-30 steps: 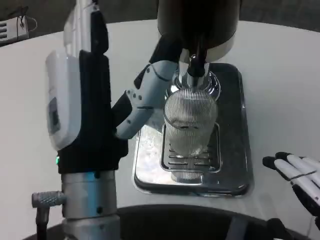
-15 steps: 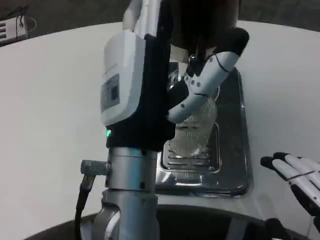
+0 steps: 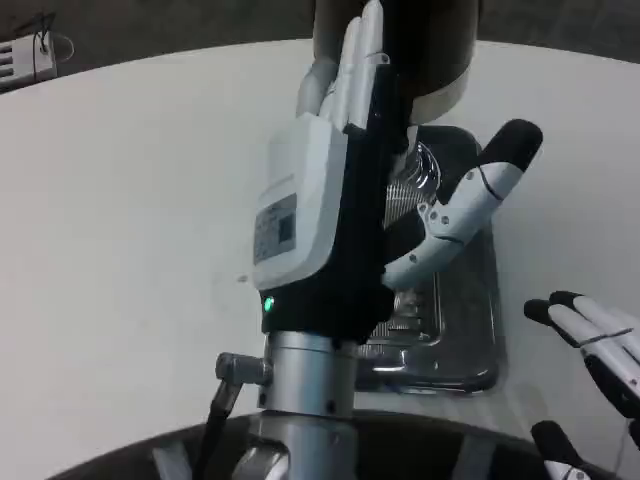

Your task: Grasp the cup under the faucet to collect the drink, then remove the cup.

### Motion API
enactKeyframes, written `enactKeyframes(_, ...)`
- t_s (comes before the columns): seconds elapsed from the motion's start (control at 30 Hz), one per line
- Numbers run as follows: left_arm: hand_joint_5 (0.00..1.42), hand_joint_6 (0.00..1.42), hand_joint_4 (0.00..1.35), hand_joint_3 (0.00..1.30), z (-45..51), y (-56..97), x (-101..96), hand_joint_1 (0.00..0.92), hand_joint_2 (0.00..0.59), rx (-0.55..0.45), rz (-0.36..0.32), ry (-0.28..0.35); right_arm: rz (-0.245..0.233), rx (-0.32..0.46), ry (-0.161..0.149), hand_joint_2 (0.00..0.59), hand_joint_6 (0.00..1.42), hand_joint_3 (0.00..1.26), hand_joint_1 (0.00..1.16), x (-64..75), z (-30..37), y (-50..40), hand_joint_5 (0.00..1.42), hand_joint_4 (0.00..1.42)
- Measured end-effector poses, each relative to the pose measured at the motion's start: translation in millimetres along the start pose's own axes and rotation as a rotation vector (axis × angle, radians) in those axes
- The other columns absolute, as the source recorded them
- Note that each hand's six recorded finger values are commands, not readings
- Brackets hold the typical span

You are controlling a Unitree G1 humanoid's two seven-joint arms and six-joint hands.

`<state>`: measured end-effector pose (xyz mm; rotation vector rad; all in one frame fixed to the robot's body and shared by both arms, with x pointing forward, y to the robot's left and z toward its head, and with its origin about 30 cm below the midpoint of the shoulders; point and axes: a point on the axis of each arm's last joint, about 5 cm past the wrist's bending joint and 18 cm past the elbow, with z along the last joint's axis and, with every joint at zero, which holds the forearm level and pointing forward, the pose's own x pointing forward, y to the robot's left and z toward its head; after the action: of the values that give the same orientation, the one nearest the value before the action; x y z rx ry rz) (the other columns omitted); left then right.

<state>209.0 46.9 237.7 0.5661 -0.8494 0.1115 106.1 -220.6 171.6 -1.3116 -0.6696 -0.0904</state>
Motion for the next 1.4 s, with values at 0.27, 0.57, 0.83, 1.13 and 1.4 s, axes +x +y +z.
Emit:
enactKeyframes(0.27,0.08,0.0,0.0,0.0,-2.1,-10.0,1.3,0.0,0.171,0.006,-0.039,0.002,0.001,0.0,0.002,0.49,0.28,0.19,0.23,-0.2,-0.2,0.2,0.25,0.15)
enactKeyframes(0.57,0.06,0.0,0.0,0.0,0.1,-12.0,2.9,0.0,0.171,0.039,-0.043,-0.025,0.002,0.001,0.005,0.482,0.3,0.19,0.23,0.2,-1.1,0.9,0.25,0.15)
enactKeyframes(0.83,0.06,0.0,0.0,0.0,1.9,-11.2,5.9,0.0,0.172,0.135,-0.092,-0.055,-0.002,0.003,0.005,0.482,0.3,0.19,0.22,1.3,-1.8,1.4,0.25,0.15)
enactKeyframes(1.13,0.08,0.0,0.0,0.0,4.3,-8.0,13.0,0.0,0.167,0.26,-0.18,-0.099,0.01,0.015,0.01,0.488,0.31,0.17,0.23,1.7,-4.0,4.9,0.25,0.15)
enactKeyframes(1.4,0.11,0.0,0.0,0.0,4.8,-4.0,18.1,0.0,0.159,0.342,-0.245,-0.128,0.004,0.03,-0.004,0.485,0.32,0.16,0.24,6.5,-3.4,6.2,0.25,0.15)
